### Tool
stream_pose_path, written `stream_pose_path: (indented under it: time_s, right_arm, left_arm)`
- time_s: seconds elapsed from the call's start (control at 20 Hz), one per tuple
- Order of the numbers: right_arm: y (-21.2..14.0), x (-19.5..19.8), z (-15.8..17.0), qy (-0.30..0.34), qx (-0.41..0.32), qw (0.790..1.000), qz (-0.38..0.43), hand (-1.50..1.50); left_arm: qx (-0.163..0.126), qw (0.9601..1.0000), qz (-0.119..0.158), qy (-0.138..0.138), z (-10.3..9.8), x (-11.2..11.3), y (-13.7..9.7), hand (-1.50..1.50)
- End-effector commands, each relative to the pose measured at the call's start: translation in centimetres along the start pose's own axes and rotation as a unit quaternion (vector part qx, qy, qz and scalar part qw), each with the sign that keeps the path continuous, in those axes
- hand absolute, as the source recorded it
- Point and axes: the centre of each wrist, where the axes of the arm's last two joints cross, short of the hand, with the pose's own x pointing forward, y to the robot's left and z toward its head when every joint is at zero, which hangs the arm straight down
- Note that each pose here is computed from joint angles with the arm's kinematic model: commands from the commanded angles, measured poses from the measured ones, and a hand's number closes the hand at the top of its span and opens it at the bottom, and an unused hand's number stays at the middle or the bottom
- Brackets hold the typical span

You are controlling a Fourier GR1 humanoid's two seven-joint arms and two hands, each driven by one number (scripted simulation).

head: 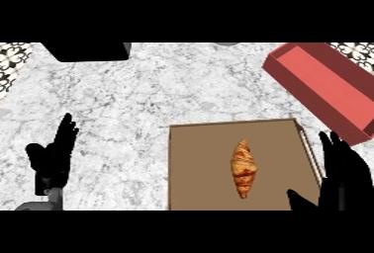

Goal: Pick the croissant from the tray and place it in the cardboard box

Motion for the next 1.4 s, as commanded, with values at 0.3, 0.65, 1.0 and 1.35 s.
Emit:
stream_pose_path:
  time_s: [0.3,0.65,1.0,1.35]
  right_arm:
    - [-0.9,10.1,4.8,0.097,0.082,0.985,0.12,-1.5]
    - [1.5,10.4,3.6,0.149,0.126,0.966,0.168,-1.5]
    - [2.6,11.3,4.1,0.169,0.153,0.961,0.157,-1.5]
    - [4.4,11.1,2.8,0.189,0.156,0.955,0.166,-1.5]
  left_arm:
    - [-0.021,0.9996,-0.006,-0.016,-1.1,1.1,-1.7,0.0]
    - [-0.019,0.9998,-0.004,-0.009,-1.2,0.4,-3.1,0.0]
    - [-0.029,0.9995,-0.008,-0.01,-1.8,0.6,-2.2,0.0]
    - [-0.025,0.9996,0.0,-0.012,-1.7,1.3,-2.7,0.0]
